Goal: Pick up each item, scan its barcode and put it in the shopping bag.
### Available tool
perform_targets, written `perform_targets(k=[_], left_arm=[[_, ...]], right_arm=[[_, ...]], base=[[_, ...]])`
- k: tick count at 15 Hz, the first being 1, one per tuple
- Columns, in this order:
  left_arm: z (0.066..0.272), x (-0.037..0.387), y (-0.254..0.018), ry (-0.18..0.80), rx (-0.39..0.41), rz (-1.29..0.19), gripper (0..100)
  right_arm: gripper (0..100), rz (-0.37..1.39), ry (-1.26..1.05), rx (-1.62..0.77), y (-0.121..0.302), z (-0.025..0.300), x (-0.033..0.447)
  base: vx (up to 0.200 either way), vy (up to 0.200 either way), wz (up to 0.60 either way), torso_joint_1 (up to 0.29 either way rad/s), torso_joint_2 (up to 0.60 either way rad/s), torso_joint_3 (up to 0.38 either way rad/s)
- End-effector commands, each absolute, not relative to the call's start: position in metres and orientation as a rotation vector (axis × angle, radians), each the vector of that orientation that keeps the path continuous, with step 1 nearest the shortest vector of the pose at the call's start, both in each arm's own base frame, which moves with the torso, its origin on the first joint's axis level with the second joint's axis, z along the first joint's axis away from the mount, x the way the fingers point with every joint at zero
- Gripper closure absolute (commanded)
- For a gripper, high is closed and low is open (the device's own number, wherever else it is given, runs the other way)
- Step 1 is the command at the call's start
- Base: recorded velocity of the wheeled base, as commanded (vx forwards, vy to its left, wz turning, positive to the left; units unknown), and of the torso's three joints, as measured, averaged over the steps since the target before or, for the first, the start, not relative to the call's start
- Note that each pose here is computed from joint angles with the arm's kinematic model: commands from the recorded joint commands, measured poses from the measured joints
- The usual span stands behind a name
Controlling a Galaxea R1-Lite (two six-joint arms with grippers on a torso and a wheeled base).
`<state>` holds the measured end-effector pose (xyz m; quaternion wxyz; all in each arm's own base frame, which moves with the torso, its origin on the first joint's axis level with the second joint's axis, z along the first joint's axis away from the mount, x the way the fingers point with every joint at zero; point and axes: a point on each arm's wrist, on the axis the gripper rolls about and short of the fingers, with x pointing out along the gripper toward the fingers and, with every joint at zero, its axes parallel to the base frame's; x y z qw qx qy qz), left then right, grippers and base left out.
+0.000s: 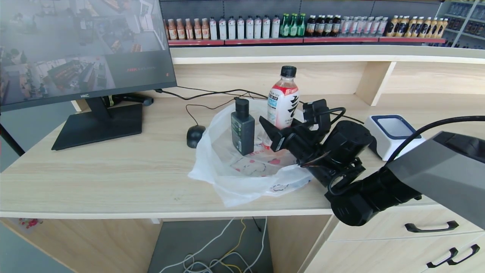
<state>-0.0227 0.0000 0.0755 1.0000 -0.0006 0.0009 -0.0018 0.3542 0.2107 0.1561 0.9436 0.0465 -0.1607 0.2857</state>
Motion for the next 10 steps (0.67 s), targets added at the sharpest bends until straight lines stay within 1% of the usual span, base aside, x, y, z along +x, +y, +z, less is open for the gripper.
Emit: perform_targets(k=[1, 6, 7, 10], left_arm=[[0.0755, -0.0227, 0.0000, 0.002, -0.002, -0.003, 0], [0.0755, -0.0227, 0.0000, 0.002, -0.002, -0.005, 0], [0.0755, -0.0227, 0.0000, 0.002, -0.002, -0.003, 0], [0.0755, -0.0227, 0.0000, 0.002, -0.002, -0.003, 0]], right_arm=[[100, 0.586, -0.320, 0.095, 0.2116, 0.1537, 0.3544], [100, 0.587, -0.319, 0.092, 0.2116, 0.1534, 0.3543], [0, 0.588, -0.318, 0.092, 0.2109, 0.1538, 0.3532], [0, 0.585, -0.333, 0.095, 0.2110, 0.1555, 0.3522]], base=[[0.000, 0.000, 0.00, 0.000, 0.00, 0.000], [0.000, 0.000, 0.00, 0.000, 0.00, 0.000], [0.000, 0.000, 0.00, 0.000, 0.00, 0.000], [0.000, 0.000, 0.00, 0.000, 0.00, 0.000]])
